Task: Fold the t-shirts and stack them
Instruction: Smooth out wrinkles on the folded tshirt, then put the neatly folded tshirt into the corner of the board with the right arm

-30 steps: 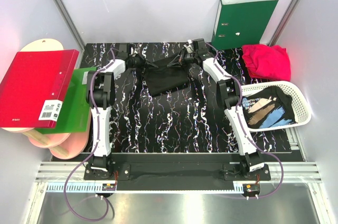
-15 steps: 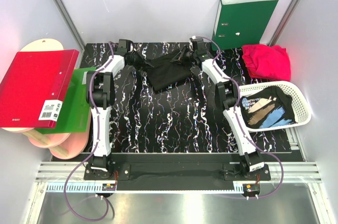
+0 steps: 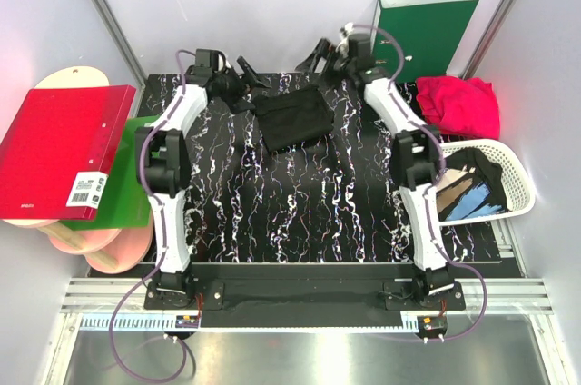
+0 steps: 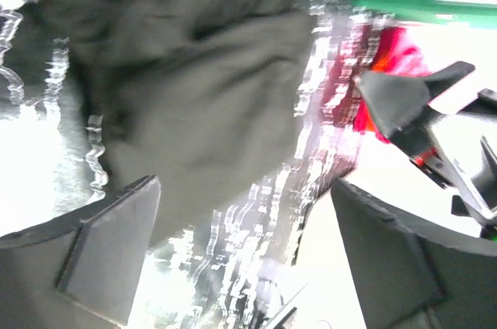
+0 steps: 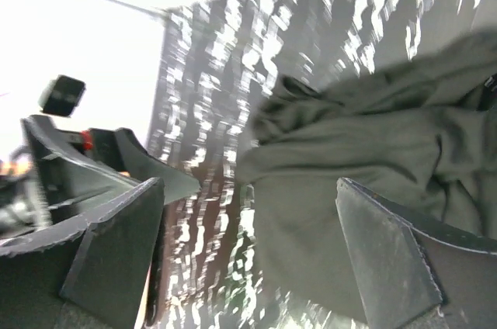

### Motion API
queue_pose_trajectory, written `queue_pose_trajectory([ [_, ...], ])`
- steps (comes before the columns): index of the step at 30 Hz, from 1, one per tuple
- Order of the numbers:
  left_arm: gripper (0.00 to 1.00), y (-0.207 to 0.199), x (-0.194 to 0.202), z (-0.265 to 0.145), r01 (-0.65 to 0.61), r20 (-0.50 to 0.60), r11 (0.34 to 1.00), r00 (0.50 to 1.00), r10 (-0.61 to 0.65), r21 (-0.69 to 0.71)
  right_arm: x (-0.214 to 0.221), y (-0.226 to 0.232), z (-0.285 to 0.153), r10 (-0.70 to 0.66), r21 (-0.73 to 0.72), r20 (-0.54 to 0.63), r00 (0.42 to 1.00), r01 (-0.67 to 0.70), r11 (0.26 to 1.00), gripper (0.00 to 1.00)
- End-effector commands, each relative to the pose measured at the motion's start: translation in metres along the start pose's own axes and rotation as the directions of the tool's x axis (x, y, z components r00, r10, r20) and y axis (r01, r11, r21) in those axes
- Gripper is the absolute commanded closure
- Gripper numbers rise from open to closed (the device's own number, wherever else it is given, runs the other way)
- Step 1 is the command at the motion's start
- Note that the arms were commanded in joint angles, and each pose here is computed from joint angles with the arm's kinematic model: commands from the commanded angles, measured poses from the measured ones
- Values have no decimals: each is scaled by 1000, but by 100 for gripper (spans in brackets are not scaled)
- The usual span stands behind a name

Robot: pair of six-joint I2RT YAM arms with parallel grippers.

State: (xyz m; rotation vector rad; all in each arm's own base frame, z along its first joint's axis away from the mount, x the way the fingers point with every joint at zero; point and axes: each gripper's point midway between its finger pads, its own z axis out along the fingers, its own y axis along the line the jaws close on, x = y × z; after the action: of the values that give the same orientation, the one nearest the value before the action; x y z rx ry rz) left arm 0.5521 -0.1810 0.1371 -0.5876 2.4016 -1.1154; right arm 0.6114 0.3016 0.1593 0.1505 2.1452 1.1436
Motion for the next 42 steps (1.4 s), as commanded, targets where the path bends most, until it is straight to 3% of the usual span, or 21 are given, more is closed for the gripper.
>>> queue_pose_trajectory([
  [1,1,-42,7,-43,-77,68,996,995,73,54,-66,45,-80,-125,-12,137,983,127,992,0],
  [5,1,7,40,-37,31,1,998,1000,-31,-61,-52,0,-106,-64,88,81,995,57,994,0],
  [8,1,27,62,-35,63,-69,994,995,-69,-85,-60,-20,-142,-146,235,98,985,119,965,0],
  [11,1,11,73,-35,17,-117,999,993,-20,-31,-79,-36,-186,-235,405,122,964,168,899,0],
  [14,1,-26,88,-32,-53,-164,997,985,62,61,-91,-48,-215,-233,456,142,962,146,878,0],
  [16,1,-56,107,-25,-82,-215,986,970,113,146,-98,-70,-235,-135,475,204,970,22,880,0],
  [20,1,-90,127,-18,-96,-267,968,951,158,230,-105,-101,-259,200,283,272,941,-277,918,0],
  [21,1,-92,128,-19,-101,-267,966,950,164,236,-107,-102,-263,202,273,274,940,-277,921,0],
  [24,1,-89,131,-25,-100,-269,966,949,164,237,-124,-102,-290,-14,420,298,954,-118,900,0],
  [27,1,-84,133,-31,-106,-268,967,949,168,232,-142,-106,-321,-297,711,205,933,67,700,0],
  [28,1,-83,133,-32,-115,-267,965,947,178,234,-152,-117,-354,-406,868,124,905,100,487,0],
  [30,1,-74,136,-34,-130,-275,969,943,186,209,-144,-120,-356,-453,935,43,891,125,333,0],
  [31,1,-70,138,-34,-154,-276,967,939,207,201,-136,-126,-365,-487,973,-115,866,198,122,0],
  [35,1,-49,147,-33,-154,-307,975,931,197,158,-75,-155,-310,-411,884,-464,785,436,-166,0],
  [36,1,-46,147,-33,-162,-308,974,929,204,156,-67,-163,-315,-357,838,-543,760,466,-283,0],
  [40,1,-29,152,-40,-188,-326,973,919,223,135,-34,-209,-285,-233,728,-667,707,555,-402,0],
  [42,1,-22,153,-42,-207,-330,968,912,243,140,-37,-218,-285,-190,684,-698,691,564,-463,0],
])
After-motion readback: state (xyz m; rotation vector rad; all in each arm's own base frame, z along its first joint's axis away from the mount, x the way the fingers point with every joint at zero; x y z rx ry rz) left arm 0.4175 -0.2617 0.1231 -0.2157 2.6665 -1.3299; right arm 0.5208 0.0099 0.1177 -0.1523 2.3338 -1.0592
